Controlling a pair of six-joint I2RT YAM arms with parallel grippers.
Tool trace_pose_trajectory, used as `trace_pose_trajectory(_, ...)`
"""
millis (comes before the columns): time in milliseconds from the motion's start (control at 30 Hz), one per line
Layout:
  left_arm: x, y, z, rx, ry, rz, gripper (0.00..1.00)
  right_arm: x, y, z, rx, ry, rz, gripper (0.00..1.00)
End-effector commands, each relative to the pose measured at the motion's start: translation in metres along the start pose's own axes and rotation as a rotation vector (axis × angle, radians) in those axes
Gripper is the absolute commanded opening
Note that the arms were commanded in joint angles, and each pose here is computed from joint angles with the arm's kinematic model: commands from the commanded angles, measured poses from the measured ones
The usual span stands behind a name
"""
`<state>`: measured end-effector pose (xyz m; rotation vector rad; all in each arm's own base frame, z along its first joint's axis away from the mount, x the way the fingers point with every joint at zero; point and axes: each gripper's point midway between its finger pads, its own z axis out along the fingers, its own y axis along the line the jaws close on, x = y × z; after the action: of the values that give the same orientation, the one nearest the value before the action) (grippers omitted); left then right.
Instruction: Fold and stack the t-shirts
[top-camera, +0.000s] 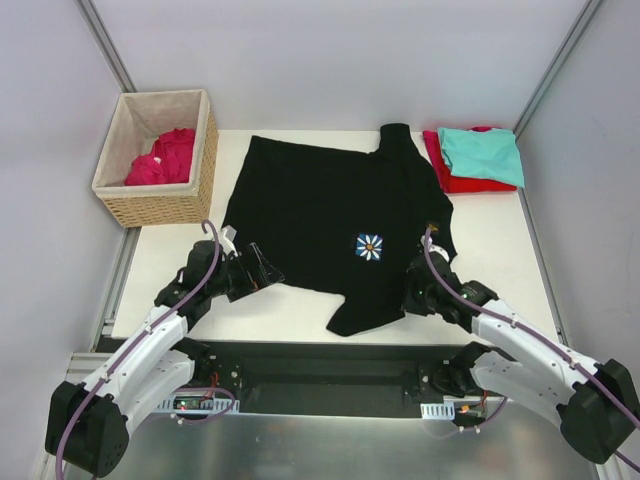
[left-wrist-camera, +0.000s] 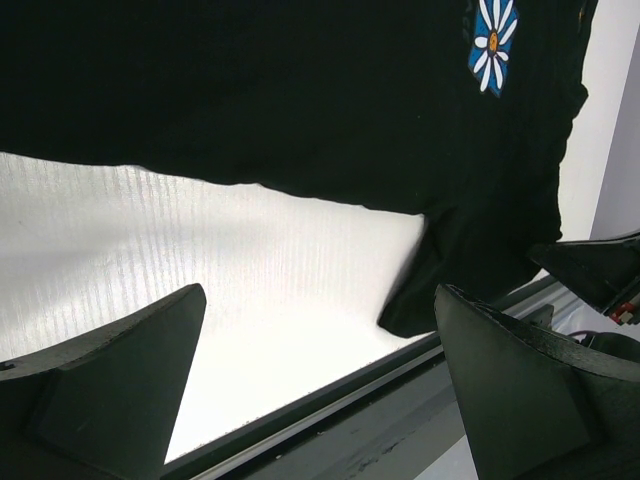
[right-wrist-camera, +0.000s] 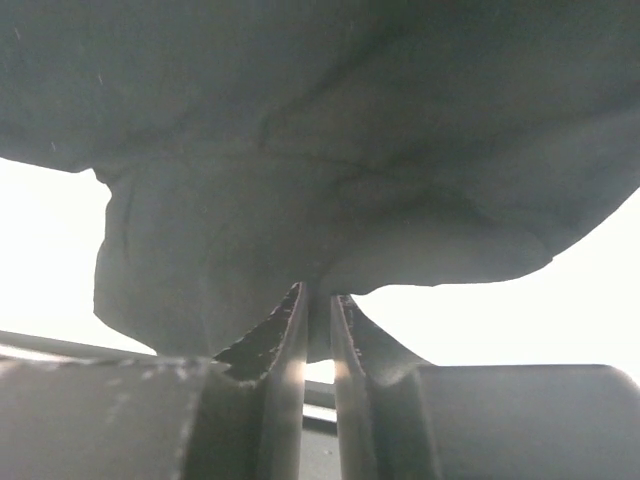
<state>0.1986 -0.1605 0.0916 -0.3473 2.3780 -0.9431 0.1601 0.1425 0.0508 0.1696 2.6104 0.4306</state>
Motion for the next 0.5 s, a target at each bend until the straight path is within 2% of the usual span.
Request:
trace_pose_trajectory(0,-0.007,-0.006,0.0,0.008,-0.023,0.032,0.99,-0.034,0.004,-0.004,0.07,-0.095,0.01,0.15)
trace_pose_trajectory(67,-0.007,-0.006,0.0,0.009,-0.022,0.033,0.99,-0.045,0.01,-0.003,0.086,-0.106,0.006,0.09)
trace_pose_trajectory(233,-0.005,-0.006,-0.001,0.015,-0.019,0.035,0.99,-0.055,0.02,0.018,0.132,-0.07,-0.015,0.08)
trace_pose_trajectory(333,-0.005,-0.005,-0.001,0.012,-0.023,0.037,0.99,-0.056,0.021,0.032,0.168,-0.045,-0.023,0.38)
trace_pose_trajectory(367,-0.004,-0.003,0.0,0.009,-0.015,0.036,0.99,-0.059,0.022,0.035,0.173,-0.05,-0.024,0.62)
trace_pose_trajectory(467,-0.002,0.0,0.002,-0.002,-0.006,0.035,0.99,-0.061,0.024,0.043,0.185,-0.044,-0.037,0.87)
